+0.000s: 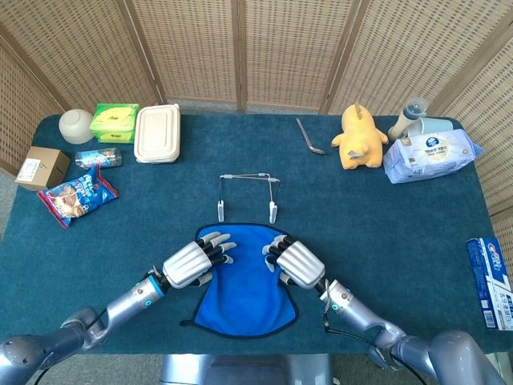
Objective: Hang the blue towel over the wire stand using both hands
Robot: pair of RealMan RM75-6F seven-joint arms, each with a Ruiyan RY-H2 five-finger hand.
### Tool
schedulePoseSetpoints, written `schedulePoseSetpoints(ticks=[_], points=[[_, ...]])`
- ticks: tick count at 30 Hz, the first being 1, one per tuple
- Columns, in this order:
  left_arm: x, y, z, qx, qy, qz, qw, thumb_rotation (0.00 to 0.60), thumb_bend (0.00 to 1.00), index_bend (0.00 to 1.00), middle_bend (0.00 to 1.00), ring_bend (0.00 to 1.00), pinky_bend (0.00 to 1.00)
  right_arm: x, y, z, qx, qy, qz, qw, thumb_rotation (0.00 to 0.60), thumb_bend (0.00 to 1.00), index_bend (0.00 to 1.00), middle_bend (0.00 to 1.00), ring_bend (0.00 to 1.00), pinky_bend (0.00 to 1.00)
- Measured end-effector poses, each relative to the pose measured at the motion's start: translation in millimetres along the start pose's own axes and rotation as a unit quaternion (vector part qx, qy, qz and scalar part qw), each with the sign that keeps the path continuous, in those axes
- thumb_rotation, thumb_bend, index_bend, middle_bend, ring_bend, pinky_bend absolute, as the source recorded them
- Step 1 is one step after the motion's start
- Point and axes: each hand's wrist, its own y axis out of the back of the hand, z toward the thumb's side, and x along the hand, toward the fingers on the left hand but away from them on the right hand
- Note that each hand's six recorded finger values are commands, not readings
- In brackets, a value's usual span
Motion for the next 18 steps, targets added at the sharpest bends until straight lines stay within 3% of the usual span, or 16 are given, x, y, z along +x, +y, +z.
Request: schedulePoseSetpoints(ticks=[4, 13, 18], points=[[2.9, -1.0, 0.8, -0.004, 0.003, 0.0, 1.0, 0.6, 0.54, 0.35, 0.19, 0.1, 0.15, 0.7, 0.1, -1.3, 0.0, -0.002, 0.001, 1.0, 0.6, 0.39, 0.78, 0.36, 0.34, 0.29], [2.5, -1.1, -1.5, -0.018, 0.015, 0.003, 0.9997, 0.6, 0.55, 0.71, 0.34, 0.2, 0.19, 1.0, -3.1, -0.8, -0.011, -0.005, 0.007, 0.9999, 0.6, 0.39, 0.89, 0.43, 0.39, 0.29], [-0.3, 1.3, -4.0, -0.037, 0.028, 0.011, 0.9989, 0.6, 0.55, 0.77, 0.39, 0.24, 0.2, -1.1, -3.2, 1.1, -0.024, -0.004, 0.007, 0.9997, 0.6, 0.4, 0.96, 0.49, 0.43, 0.29]])
